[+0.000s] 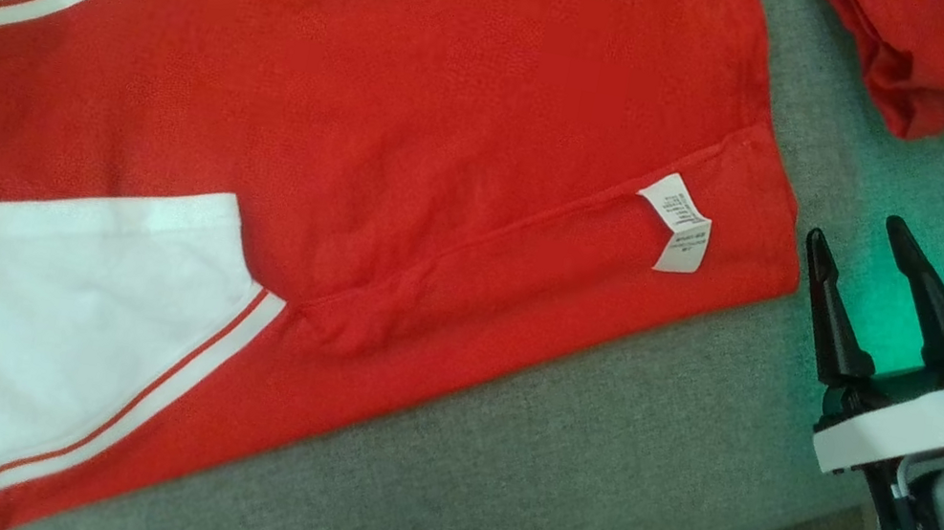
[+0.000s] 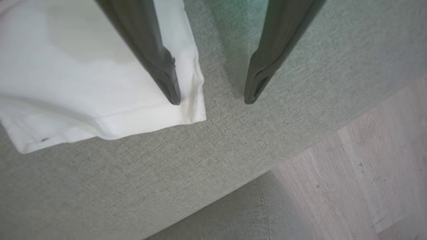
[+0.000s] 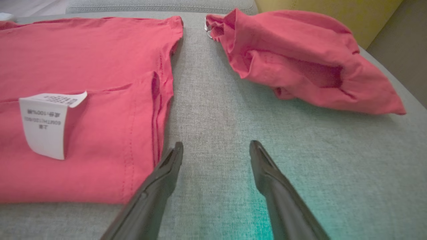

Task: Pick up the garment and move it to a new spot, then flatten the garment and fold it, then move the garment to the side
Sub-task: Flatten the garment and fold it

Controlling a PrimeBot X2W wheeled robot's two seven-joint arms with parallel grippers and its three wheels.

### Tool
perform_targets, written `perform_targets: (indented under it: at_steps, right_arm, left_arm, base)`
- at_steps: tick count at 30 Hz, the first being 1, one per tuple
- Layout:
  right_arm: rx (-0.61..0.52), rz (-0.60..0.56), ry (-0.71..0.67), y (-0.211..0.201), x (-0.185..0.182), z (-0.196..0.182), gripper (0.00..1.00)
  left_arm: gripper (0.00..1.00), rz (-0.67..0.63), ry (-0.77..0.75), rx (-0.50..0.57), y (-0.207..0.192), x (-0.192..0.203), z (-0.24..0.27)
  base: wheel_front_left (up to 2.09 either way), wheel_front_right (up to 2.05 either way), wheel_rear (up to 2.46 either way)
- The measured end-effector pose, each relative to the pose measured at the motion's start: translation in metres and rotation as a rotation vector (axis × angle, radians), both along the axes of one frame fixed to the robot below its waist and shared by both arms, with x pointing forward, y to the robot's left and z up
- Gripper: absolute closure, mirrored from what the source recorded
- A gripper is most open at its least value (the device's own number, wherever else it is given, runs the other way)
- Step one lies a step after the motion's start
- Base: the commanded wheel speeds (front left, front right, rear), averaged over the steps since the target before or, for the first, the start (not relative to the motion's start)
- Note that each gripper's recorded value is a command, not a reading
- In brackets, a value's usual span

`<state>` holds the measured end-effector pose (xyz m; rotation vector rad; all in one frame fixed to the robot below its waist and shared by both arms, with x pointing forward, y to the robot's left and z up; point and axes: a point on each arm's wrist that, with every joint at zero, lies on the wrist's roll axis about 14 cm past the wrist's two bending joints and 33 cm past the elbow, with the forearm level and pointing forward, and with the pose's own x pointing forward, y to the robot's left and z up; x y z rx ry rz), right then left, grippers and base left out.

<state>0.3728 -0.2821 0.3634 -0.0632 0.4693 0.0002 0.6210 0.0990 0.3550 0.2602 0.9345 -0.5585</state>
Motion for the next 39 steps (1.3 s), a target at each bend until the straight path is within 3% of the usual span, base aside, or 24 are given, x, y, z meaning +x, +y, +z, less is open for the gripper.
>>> perform_targets:
  at_steps: [7, 8, 9, 10, 17, 22, 31, 39]
  right_arm:
    - [0.002, -0.014, 0.021, -0.002, -0.005, -0.007, 0.00]
    - [0.003, -0.012, 0.024, -0.002, -0.005, -0.008, 0.00]
    - [0.003, -0.009, 0.024, -0.001, -0.004, -0.008, 0.00]
    - [0.003, -0.007, 0.019, -0.001, -0.003, -0.008, 0.00]
    - [-0.004, 0.005, -0.037, -0.006, 0.018, 0.007, 0.00]
    - [0.023, 0.056, -0.084, -0.001, 0.060, 0.033, 0.00]
    - [-0.011, 0.187, 0.039, 0.027, 0.147, 0.039, 0.00]
    - [-0.030, 0.213, 0.187, 0.045, 0.174, 0.012, 0.00]
  left_arm:
    - [0.00, -0.008, -0.010, -0.013, -0.006, 0.008, -0.003]
    - [0.09, -0.010, -0.006, -0.015, -0.007, 0.008, -0.004]
    - [0.66, -0.010, 0.000, -0.016, -0.007, 0.008, -0.005]
    - [1.00, -0.013, 0.002, -0.020, -0.008, 0.009, -0.004]
    - [1.00, -0.041, -0.026, -0.036, -0.011, 0.007, 0.001]
    - [1.00, -0.076, -0.071, -0.036, -0.013, 0.004, 0.011]
    - [1.00, -0.105, -0.194, -0.065, -0.015, 0.016, 0.040]
    - [1.00, -0.142, -0.193, -0.051, -0.012, 0.009, 0.035]
  base:
    - [0.00, 0.00, 0.00]
    - [0.00, 0.00, 0.00]
    - [0.00, 0.00, 0.00]
    - [0.00, 0.00, 0.00]
    - [0.00, 0.00, 0.00]
    - [0.00, 0.00, 0.00]
    - [0.00, 0.00, 0.00]
    - [0.00, 0.00, 0.00]
